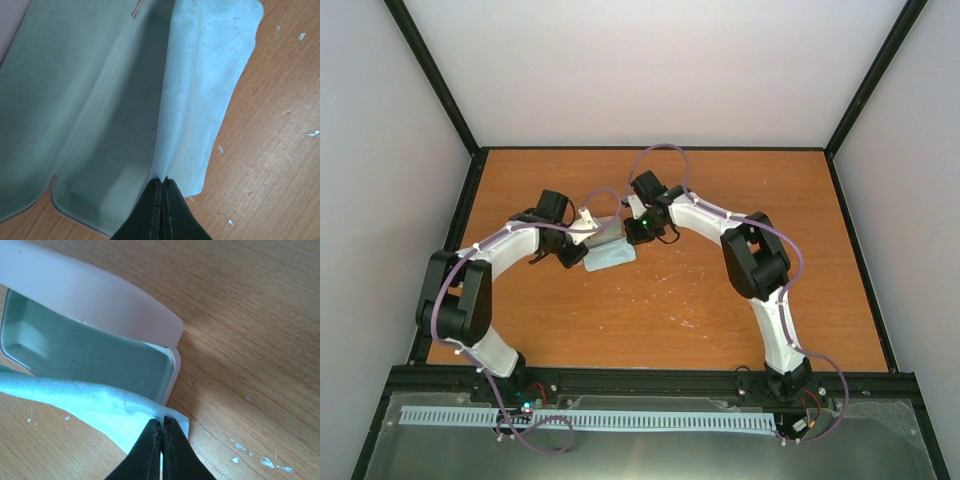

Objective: Organize the sunglasses
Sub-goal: Place the glasses cleaning cloth in the sunglasses case.

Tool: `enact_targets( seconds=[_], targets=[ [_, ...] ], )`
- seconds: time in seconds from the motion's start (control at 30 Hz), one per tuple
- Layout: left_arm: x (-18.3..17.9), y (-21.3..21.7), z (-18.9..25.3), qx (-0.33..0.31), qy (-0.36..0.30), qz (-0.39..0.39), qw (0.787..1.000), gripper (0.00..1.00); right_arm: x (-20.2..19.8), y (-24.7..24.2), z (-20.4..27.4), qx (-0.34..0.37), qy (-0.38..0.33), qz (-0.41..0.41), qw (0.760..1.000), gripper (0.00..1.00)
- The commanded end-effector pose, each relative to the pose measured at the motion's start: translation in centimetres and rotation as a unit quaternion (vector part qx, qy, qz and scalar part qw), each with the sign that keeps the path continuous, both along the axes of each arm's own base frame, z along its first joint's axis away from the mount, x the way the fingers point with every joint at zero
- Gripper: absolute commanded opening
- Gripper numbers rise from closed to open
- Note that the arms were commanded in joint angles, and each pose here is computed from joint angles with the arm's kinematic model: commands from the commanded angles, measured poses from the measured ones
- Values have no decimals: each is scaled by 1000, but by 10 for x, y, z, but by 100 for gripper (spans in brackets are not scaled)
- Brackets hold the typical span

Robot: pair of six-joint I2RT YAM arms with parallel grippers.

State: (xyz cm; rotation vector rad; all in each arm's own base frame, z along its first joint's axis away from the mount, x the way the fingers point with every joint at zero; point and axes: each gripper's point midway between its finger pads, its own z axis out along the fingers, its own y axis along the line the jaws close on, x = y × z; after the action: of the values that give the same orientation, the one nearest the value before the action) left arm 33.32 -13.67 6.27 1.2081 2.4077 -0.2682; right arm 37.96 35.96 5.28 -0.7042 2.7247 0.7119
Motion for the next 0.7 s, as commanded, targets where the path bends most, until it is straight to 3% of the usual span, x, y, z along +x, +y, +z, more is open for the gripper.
enact_targets(
  seconds=[0.0, 0.67],
  targets=[
    [10, 12, 15, 1, -28, 3, 1000, 1, 2, 8, 4, 4, -6, 10, 1000, 3],
    [26, 31, 11, 13, -43, 15, 999, 1, 9, 25, -2, 4, 2, 24, 1000, 3]
  ],
)
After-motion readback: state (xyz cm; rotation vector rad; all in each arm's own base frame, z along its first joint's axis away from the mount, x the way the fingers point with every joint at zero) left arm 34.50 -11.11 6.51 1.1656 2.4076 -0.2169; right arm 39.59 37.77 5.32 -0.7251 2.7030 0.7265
